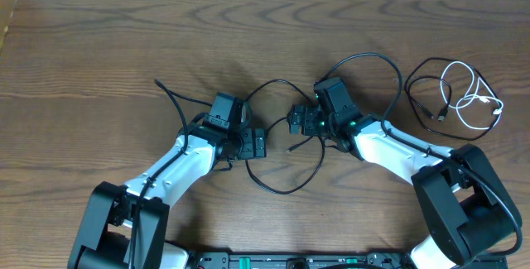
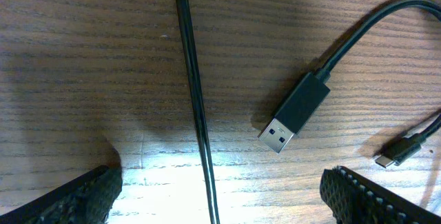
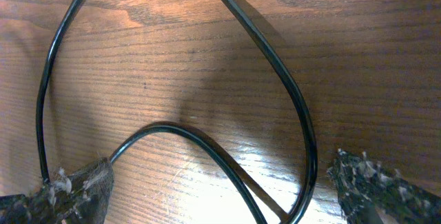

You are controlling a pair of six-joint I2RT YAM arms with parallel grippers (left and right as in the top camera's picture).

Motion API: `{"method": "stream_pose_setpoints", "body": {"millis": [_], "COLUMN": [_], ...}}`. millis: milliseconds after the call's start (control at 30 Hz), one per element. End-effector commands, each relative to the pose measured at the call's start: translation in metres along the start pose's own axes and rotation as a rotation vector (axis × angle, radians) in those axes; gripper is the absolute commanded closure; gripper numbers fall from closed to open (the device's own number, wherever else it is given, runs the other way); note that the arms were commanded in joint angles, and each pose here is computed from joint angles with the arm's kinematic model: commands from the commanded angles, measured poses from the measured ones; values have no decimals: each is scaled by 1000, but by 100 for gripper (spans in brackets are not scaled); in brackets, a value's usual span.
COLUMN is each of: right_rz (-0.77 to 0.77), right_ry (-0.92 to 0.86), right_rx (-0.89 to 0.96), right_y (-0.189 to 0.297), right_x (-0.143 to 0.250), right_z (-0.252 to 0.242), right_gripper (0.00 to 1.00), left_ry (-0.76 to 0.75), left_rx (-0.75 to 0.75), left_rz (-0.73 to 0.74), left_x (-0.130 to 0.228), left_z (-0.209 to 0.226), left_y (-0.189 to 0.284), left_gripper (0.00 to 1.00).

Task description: Untangle cables

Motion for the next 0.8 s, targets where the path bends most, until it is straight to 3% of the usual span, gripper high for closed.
{"method": "stream_pose_setpoints", "body": {"millis": [0, 133, 167, 267, 400, 433, 533, 567, 733, 767], "right_rz": [80, 79, 79, 79, 80, 79, 80, 80, 79, 79], "right_ry": [-36, -36, -36, -36, -36, -36, -36, -36, -36, -35], "right_rx": [61, 61, 60, 60, 61, 60, 61, 61, 60, 60], "right_y": [-10, -10, -10, -10, -10, -10, -10, -10, -10, -10], "right_x": [22, 22, 22, 22, 22, 22, 22, 22, 22, 22], "right_z": [-12, -12, -12, -12, -12, -12, -12, -12, -12, -12], "right_gripper": [1, 1, 1, 4, 20, 30, 47, 60, 99, 99], "left_ry": [8, 8, 8, 8, 4, 5, 4, 4, 4, 4], "left_rx": [-34, -34, -35, -34, -37, -49, -62, -65, -71, -71], "left_rz": [21, 21, 21, 21, 19, 10, 0, -2, -6, -5], "left_x": [6, 6, 6, 6, 6, 5, 4, 4, 4, 4], "left_z": [8, 8, 8, 8, 8, 10, 11, 11, 12, 12], "left_y": [-7, -7, -7, -7, -7, -7, -7, -7, -7, -7], "left_gripper": [2, 0, 5, 28, 73, 89, 92, 92, 92, 92]}}
Point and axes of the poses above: each gripper's point midway between its finger pads, its own y axis back along the fingers, its own z axis along the line the jaws close on, x = y × z, the point moved 8 cm from there along y, back along the fingers, and after that the axes turned 13 degrees about y, right-handed, at the moved point
